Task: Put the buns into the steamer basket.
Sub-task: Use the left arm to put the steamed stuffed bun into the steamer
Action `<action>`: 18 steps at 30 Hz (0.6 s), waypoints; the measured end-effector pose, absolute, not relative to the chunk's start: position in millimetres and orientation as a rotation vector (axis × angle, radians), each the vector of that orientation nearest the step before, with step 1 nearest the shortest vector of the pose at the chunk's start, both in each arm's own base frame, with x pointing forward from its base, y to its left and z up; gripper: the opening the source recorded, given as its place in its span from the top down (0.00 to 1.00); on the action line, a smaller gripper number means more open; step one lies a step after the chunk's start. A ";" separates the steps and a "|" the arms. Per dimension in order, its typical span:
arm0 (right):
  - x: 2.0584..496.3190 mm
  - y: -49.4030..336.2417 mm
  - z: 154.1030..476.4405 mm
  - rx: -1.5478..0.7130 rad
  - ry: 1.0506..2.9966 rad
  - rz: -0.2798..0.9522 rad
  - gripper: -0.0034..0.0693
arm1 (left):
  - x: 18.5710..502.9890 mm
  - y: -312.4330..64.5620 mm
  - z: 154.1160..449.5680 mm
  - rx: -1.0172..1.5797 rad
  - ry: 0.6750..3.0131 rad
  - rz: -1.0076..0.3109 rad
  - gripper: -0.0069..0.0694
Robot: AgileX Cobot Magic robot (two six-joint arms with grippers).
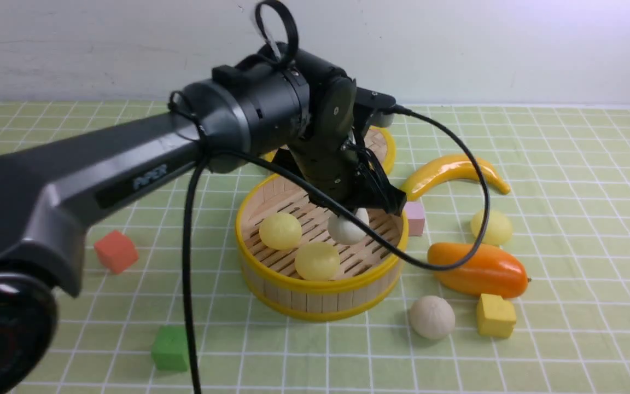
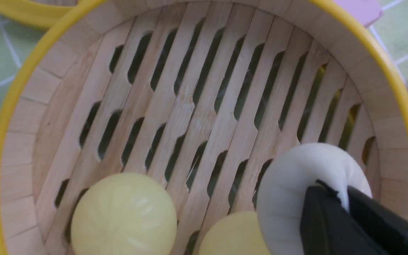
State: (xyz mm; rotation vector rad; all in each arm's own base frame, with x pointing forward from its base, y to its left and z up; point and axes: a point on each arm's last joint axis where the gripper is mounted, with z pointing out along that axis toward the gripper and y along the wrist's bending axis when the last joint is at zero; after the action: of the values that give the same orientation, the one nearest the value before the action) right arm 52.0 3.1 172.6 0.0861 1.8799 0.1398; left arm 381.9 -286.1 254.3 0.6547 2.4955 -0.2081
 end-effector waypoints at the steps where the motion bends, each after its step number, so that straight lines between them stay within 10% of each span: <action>1: 52.0 3.1 172.6 0.086 1.880 0.140 0.62 | 384.4 -288.1 249.5 0.659 2.501 -0.206 0.92; 9: 52.0 3.1 172.6 0.086 1.880 0.140 0.62 | 393.5 -296.2 218.4 0.691 2.538 -0.193 0.87; 18: 52.0 3.1 172.6 0.086 1.880 0.140 0.62 | 387.0 -294.1 238.4 0.681 2.532 -0.226 0.43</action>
State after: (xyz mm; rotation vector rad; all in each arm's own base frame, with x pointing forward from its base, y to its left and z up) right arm 52.0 3.1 172.6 0.0861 1.8799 0.1398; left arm 387.0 -294.1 238.4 0.6812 2.5318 -0.2256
